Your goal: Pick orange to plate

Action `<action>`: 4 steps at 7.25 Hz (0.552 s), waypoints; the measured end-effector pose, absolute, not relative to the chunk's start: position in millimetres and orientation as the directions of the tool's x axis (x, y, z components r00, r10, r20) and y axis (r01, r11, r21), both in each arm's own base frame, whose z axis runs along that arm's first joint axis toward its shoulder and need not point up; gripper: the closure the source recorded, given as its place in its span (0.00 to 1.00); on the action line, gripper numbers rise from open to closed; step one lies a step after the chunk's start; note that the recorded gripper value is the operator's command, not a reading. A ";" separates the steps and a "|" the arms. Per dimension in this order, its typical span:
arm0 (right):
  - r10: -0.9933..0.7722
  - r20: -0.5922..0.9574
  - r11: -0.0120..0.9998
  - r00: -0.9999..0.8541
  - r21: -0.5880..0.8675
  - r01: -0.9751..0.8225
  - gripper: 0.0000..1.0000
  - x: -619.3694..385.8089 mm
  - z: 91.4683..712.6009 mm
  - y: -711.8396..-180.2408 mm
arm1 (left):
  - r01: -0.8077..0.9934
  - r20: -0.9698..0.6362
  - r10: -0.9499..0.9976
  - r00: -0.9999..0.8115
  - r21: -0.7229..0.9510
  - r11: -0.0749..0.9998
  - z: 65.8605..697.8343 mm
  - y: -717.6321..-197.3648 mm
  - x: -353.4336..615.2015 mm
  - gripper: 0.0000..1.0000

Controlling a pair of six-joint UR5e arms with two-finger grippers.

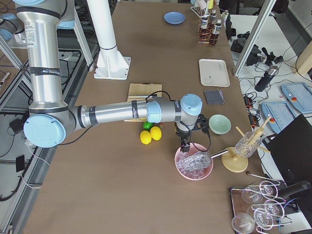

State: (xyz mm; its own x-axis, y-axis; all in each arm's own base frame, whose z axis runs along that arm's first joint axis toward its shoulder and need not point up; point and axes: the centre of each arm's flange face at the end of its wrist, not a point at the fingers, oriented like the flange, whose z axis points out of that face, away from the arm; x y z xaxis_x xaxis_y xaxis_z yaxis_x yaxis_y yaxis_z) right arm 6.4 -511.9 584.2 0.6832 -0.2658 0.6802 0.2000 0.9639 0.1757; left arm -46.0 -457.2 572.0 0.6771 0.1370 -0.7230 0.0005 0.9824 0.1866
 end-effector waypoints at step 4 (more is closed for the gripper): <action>-0.268 0.681 0.963 0.682 0.179 0.200 0.00 6.2 583.8 -511.9 | 0.012 -0.734 0.096 0.672 0.141 0.990 582.4 -460.2 -45.4 0.02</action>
State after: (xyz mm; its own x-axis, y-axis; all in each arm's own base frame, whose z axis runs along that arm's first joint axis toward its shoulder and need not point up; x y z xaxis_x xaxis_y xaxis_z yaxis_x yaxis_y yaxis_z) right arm 6.2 -511.9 583.8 0.6820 -0.2679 0.6805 0.2000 0.9633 0.1788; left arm -45.4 -460.2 582.4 0.6721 0.0962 -0.7342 0.0125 0.9899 0.1412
